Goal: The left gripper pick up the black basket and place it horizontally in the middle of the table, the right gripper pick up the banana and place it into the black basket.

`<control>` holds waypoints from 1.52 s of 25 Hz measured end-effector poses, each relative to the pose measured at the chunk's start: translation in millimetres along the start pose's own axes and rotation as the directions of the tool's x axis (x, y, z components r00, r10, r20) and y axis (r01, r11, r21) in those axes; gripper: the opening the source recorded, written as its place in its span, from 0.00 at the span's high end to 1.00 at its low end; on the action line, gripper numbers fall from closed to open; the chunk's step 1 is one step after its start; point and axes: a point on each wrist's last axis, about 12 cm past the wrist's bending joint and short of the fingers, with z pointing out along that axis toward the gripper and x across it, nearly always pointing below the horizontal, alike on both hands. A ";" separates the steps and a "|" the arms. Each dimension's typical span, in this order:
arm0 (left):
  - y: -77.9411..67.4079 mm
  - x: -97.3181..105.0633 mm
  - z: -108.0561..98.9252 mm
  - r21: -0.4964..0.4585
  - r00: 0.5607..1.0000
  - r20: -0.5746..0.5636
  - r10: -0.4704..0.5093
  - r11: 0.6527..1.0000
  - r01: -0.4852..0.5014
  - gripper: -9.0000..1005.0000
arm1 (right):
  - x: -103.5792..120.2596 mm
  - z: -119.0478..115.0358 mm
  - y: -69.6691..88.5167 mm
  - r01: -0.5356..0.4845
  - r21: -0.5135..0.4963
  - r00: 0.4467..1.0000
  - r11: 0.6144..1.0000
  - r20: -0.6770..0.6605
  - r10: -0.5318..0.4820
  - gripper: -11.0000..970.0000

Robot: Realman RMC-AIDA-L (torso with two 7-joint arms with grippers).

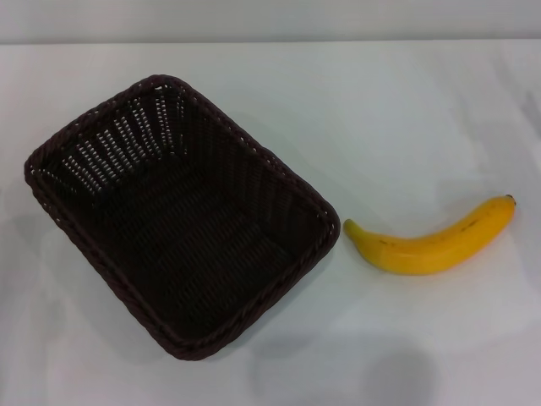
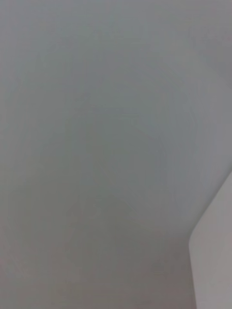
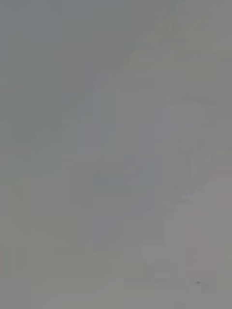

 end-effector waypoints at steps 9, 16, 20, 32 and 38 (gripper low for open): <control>2.2 -2.3 0.4 -0.012 1.000 0.014 -0.010 1.000 0.010 0.12 | -3.3 4.1 0.2 -0.010 0.013 1.000 1.000 0.013 0.010 0.13; 2.6 -4.2 5.7 -0.029 0.993 0.028 -0.112 0.993 0.112 0.12 | -2.2 1.8 -2.4 -0.012 0.020 1.000 1.000 0.009 0.012 0.13; 13.4 -15.8 22.0 -0.047 0.965 0.017 -0.261 0.964 0.261 0.12 | -2.3 2.4 -2.6 -0.010 0.019 1.000 1.000 0.005 0.010 0.13; 1.9 -121.1 119.1 0.225 0.912 -0.343 -0.226 0.922 0.314 0.12 | -3.6 3.6 0.1 -0.006 0.002 1.000 1.000 0.012 0.006 0.13; -48.1 -170.5 167.4 0.326 0.783 -0.621 0.020 0.916 0.235 0.12 | -4.6 8.5 7.3 -0.011 -0.018 1.000 1.000 0.015 0.011 0.13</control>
